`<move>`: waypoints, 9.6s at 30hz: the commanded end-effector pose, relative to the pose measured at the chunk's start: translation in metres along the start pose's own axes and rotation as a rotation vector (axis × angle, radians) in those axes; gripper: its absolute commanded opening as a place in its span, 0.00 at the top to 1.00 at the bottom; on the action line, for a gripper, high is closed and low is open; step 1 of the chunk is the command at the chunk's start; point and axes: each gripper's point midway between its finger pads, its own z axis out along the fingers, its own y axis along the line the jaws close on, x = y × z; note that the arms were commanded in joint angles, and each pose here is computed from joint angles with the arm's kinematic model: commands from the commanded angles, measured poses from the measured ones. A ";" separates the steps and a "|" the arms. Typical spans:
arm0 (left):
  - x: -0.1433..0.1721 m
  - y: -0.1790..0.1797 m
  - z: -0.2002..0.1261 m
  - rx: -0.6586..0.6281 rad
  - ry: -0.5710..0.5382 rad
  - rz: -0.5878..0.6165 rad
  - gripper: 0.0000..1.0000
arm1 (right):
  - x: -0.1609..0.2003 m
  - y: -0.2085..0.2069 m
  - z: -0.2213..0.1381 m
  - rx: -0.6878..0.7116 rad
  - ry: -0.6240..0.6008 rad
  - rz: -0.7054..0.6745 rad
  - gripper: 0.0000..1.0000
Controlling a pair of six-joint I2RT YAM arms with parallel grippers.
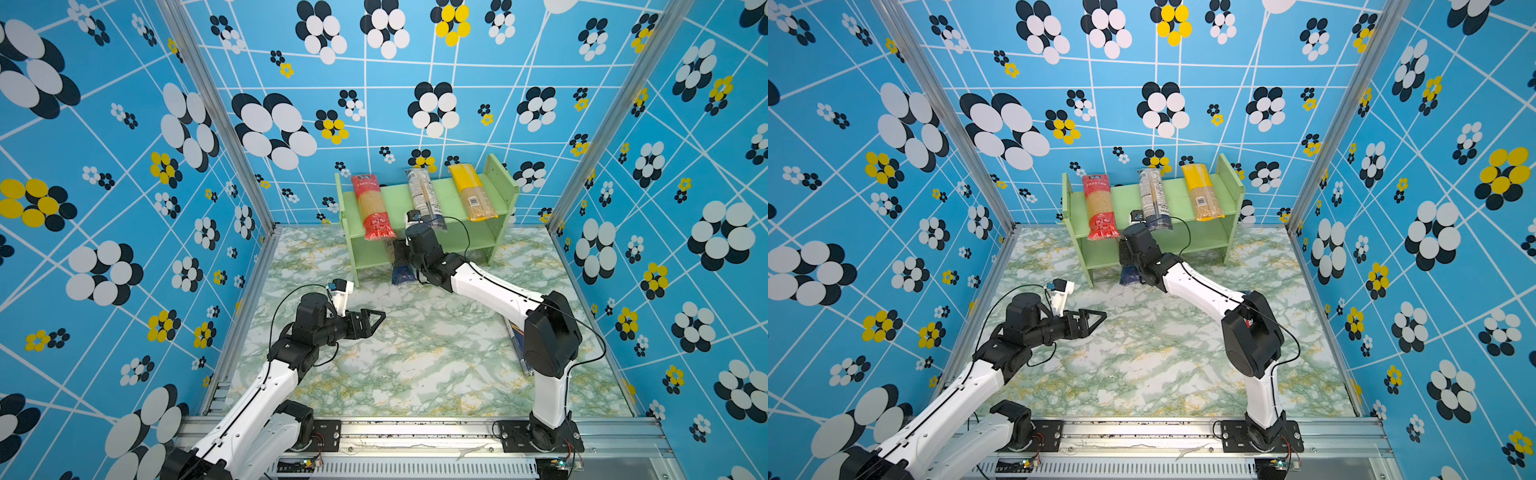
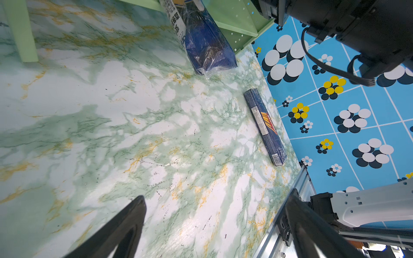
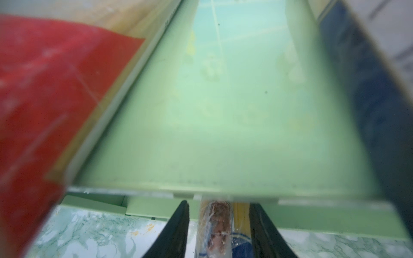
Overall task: Arrange pasta packages on shelves
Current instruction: Place the pasta bag on the shelf, then rotate the pasta bag at the middle-right of the table, then pick up the pasta bag from the middle-right of the table.
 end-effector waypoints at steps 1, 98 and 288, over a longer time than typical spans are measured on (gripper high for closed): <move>0.006 0.005 -0.002 -0.011 0.007 0.003 0.01 | -0.005 0.001 -0.015 -0.023 0.001 0.010 0.54; 0.004 0.018 0.003 -0.053 -0.022 -0.051 0.01 | 0.249 -0.354 -0.318 1.141 0.441 0.838 0.01; 0.022 0.028 0.003 -0.063 -0.062 -0.117 0.01 | 0.316 -0.208 -0.166 0.599 0.635 0.391 0.58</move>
